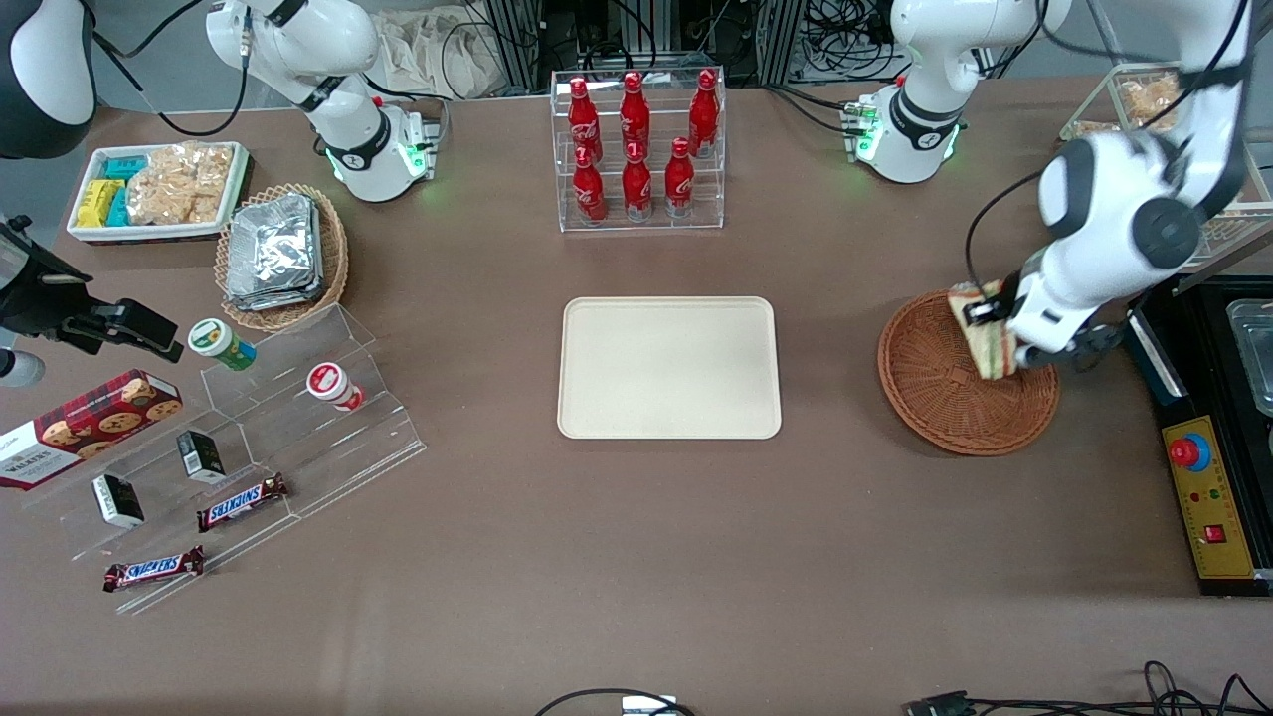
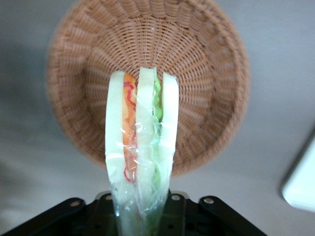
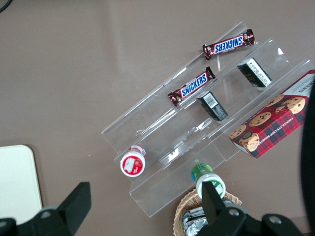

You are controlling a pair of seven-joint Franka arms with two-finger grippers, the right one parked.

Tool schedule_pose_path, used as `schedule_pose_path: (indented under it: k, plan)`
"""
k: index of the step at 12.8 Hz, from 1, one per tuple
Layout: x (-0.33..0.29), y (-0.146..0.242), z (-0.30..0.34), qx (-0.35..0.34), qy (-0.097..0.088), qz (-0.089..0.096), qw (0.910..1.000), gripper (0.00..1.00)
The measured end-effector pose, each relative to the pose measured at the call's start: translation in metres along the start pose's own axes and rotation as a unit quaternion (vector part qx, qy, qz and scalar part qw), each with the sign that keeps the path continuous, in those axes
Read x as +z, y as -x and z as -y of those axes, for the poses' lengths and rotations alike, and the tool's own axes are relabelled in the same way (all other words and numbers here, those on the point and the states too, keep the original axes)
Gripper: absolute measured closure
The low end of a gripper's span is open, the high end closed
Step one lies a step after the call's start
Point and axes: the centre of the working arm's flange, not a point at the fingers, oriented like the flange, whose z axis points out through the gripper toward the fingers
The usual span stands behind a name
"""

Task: Place sandwich from basket to tray
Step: 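Lift the sandwich out of the basket and carry it toward the tray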

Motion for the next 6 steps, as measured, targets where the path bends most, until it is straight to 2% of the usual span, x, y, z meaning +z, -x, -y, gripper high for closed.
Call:
schedule_pose_path:
  k: [1, 3, 6]
  plan:
    - [-0.048, 0.008, -0.001, 0.003, -0.002, 0.002, 1.0, 0.81]
    - [-0.13, 0.019, -0.008, 0.013, -0.003, -0.001, 0.9999, 0.81]
    - [-0.194, 0.019, -0.036, 0.038, -0.004, -0.007, 0.9992, 0.81]
